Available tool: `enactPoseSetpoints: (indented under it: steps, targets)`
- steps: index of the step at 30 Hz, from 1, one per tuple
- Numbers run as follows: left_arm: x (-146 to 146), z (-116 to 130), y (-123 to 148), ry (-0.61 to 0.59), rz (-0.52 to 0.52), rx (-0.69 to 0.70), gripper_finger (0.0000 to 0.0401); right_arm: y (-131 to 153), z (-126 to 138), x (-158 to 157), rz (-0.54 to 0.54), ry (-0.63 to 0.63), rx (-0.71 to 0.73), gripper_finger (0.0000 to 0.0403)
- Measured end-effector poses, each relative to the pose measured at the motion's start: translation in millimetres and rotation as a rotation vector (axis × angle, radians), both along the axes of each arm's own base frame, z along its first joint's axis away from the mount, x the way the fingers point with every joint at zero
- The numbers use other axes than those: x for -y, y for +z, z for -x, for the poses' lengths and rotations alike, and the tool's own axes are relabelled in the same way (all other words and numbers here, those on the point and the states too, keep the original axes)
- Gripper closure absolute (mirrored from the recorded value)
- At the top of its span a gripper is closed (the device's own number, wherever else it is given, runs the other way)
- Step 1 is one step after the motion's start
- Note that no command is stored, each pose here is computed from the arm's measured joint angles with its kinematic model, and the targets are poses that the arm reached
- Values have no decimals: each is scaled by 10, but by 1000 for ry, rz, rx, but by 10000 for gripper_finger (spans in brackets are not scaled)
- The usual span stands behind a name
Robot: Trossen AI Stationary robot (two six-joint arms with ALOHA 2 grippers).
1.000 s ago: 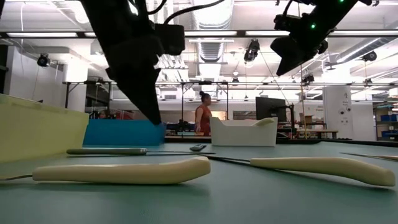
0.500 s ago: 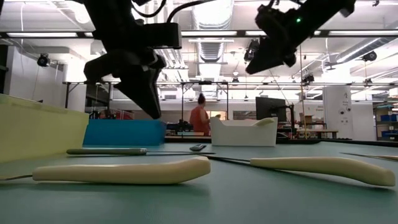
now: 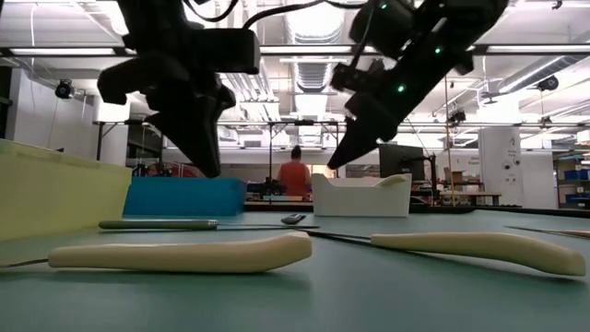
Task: Sort silverware by color (type)
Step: Put the bottom green knife into the green bin
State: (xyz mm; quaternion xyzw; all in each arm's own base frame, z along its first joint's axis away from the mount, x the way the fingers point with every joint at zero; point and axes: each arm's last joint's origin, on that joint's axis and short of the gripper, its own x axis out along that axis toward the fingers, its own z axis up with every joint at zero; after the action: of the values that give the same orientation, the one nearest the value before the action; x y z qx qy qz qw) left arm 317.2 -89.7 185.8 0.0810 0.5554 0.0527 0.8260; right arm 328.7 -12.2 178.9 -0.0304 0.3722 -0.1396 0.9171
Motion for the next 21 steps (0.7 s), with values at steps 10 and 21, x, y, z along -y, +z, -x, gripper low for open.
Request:
enactPoseSetpoints:
  steps: [10, 21]
  targets:
    - [9, -13, -12, 63, 42, 31, 390, -216, -258, -125, -138, 299, 32, 339]
    - [4, 1, -133, 90, 69, 81, 319, -309, -258, -278, -125, 391, -10, 339]
